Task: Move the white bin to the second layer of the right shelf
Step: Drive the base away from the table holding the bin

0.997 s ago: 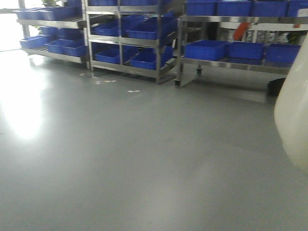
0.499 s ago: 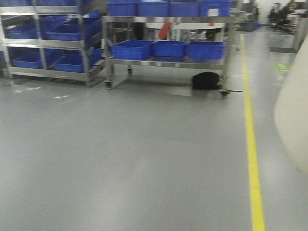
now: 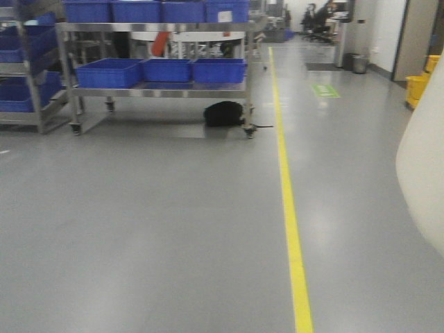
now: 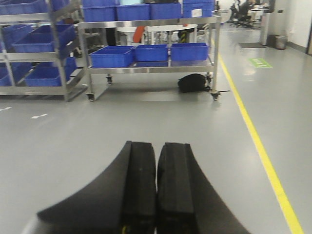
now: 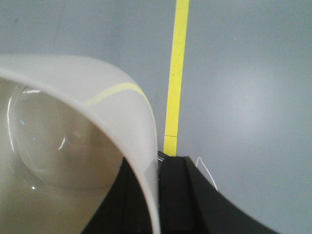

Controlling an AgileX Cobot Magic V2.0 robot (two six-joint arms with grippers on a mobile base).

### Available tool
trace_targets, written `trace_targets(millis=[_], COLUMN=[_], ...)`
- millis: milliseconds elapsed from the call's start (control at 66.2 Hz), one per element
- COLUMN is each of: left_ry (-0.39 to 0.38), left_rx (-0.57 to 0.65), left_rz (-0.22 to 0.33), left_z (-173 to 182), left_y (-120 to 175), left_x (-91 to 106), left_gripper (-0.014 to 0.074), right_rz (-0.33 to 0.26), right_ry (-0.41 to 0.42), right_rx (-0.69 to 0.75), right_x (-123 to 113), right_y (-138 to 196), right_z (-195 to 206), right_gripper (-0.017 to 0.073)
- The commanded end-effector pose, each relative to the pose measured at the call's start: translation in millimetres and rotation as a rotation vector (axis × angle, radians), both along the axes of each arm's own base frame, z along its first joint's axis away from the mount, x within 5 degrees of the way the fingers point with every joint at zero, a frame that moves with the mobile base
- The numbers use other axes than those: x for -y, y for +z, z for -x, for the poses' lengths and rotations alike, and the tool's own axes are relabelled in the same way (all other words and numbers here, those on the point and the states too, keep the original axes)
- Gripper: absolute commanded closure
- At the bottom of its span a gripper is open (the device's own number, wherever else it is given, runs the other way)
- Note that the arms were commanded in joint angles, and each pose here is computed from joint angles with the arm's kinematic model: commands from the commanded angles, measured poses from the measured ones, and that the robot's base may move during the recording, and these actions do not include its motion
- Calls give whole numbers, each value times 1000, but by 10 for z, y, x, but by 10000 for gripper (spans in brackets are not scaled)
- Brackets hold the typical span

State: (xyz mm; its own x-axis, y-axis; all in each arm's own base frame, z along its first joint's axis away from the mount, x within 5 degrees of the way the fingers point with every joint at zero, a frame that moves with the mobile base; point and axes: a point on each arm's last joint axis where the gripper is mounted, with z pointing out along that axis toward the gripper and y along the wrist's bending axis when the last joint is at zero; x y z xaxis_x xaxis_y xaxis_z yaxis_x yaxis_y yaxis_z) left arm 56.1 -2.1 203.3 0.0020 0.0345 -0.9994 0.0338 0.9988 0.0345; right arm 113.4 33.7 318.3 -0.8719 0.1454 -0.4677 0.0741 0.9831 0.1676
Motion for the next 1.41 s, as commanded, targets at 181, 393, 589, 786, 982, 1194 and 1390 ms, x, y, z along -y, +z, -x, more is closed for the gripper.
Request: trace_targets(millis=[181,393,589,786,982,1194,1390], left_ry=[2,2,2,2,2,2,2], left_rx=[66,66,66,66,66,66,66], left_rz=[11,11,11,11,11,11,11], left_z=[-1,-1,-1,-1,-1,-1,-1], left_y=[-38,-38,-38,-38,-38,-38,-38], left_x=[-3,-3,-3,-3,-3,-3,-3], left_gripper=[509,509,509,509,509,509,509], right_rz=[-17,-19,-19,-19,-19,-19,-19], right_ry=[4,4,4,4,4,4,4], right_rx=[81,80,80,80,81,81,81], right_x=[-2,-4,-4,-4,-4,-4,-4], right_y=[111,111,111,111,112,112,112], right_z=[-37,-36,-36,-36,-37,-37,-37], right_gripper=[490,490,490,490,490,490,490])
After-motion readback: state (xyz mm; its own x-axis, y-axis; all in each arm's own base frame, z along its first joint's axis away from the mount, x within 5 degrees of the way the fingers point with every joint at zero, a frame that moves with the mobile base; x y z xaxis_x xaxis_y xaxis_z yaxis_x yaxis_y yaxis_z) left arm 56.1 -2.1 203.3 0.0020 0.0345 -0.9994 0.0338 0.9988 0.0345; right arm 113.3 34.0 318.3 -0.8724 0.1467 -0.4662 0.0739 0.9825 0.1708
